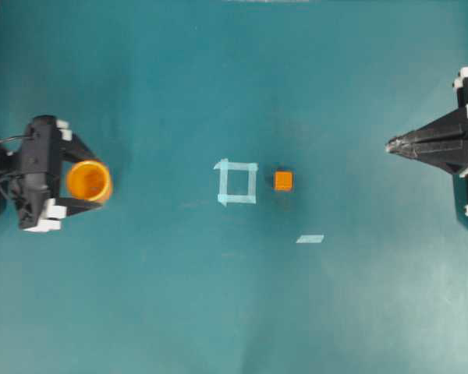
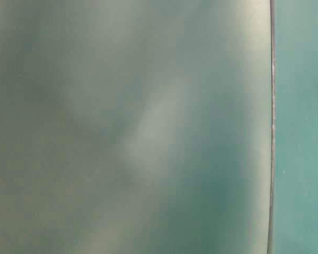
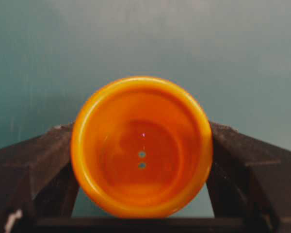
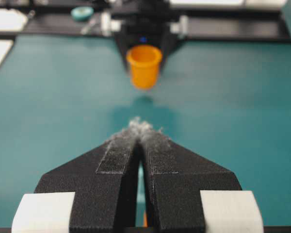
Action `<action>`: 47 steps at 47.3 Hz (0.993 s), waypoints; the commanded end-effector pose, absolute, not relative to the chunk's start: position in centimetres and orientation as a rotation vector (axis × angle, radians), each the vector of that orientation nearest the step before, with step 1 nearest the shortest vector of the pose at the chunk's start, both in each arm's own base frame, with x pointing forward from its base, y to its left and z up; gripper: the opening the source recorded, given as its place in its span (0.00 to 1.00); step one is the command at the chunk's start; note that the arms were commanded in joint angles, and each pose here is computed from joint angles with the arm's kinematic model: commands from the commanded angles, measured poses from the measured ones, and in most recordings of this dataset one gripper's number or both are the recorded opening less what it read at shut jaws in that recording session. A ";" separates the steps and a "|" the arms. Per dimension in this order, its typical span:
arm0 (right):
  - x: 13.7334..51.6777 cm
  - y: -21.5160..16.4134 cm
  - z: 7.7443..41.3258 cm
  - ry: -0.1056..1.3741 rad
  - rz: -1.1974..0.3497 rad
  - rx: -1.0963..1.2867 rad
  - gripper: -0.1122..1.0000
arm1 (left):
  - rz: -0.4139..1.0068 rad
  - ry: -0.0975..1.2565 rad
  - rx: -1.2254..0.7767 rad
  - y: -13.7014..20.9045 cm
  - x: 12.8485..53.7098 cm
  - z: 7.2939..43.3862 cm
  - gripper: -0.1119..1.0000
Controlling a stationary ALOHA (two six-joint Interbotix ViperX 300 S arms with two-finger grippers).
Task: Move the cup to the left with left arm.
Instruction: 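Drag the gripped orange cup leftward toward the table's left edge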
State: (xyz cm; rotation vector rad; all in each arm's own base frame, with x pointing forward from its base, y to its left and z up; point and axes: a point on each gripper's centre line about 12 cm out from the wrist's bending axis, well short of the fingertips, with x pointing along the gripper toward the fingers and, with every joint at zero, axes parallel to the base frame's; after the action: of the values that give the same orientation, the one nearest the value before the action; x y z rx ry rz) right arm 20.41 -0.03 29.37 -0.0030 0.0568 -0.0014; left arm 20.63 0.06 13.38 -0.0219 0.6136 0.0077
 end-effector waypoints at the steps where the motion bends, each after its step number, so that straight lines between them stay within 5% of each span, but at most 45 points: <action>1: 20.7 -0.1 30.7 0.026 -0.003 -0.003 0.10 | 0.009 0.598 -0.032 0.0 20.0 14.1 0.74; 47: 21.0 -0.1 30.5 0.037 -0.003 0.002 0.10 | -0.037 0.590 -0.016 -0.9 18.0 14.8 0.74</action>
State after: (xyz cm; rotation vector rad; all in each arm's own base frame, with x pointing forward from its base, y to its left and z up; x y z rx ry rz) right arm 20.75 -0.03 29.27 0.0001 0.0675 -0.0015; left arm 17.75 -0.76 14.50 -0.0153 0.6033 -0.0330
